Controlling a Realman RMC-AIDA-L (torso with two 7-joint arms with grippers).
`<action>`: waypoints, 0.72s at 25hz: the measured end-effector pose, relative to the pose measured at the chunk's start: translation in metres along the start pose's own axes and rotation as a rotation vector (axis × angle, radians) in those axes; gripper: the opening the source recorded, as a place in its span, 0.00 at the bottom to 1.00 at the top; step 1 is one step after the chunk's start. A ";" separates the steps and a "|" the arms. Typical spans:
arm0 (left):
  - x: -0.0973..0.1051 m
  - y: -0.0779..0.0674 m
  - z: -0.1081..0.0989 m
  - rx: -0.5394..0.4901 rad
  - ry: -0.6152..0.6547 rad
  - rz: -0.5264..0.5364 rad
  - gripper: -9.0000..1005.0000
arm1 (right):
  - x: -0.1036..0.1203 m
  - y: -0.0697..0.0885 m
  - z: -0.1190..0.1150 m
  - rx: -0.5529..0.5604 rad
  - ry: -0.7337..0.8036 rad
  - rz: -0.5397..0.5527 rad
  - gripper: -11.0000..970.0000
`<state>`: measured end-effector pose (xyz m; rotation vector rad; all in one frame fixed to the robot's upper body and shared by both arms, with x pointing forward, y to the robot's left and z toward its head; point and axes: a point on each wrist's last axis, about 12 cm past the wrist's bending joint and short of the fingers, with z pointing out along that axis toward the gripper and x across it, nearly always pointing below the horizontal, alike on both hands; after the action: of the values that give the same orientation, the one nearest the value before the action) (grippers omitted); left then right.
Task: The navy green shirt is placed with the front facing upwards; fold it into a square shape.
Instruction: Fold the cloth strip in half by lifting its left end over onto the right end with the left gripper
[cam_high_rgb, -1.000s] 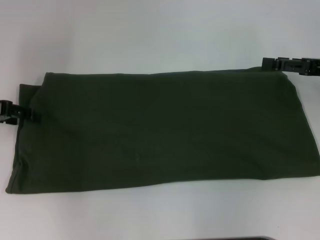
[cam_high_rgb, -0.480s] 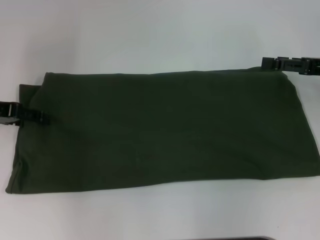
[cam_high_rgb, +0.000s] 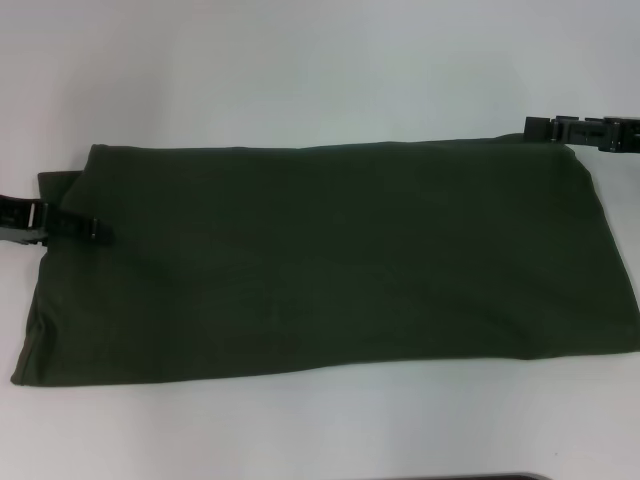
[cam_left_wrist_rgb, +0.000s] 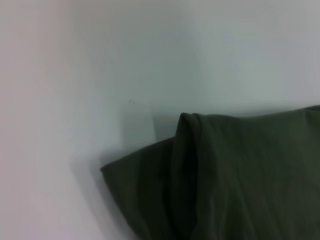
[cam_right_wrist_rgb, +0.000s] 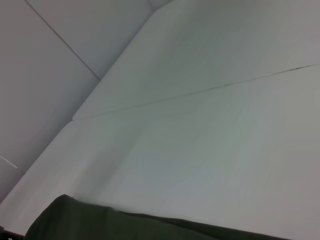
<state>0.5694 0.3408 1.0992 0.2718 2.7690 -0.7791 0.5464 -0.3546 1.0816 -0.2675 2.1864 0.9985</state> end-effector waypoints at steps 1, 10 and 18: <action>0.000 0.000 0.000 0.001 -0.001 -0.001 0.83 | 0.000 0.000 0.000 0.000 -0.001 0.001 0.97; 0.000 0.000 -0.001 0.004 -0.008 -0.007 0.80 | 0.001 0.000 0.000 -0.001 -0.002 0.002 0.97; 0.002 0.003 -0.002 -0.001 -0.007 -0.017 0.58 | 0.002 0.001 0.001 -0.004 -0.003 0.001 0.97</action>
<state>0.5682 0.3444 1.0992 0.2453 2.7681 -0.7812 0.5452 -0.3535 1.0806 -0.2670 2.1819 1.0033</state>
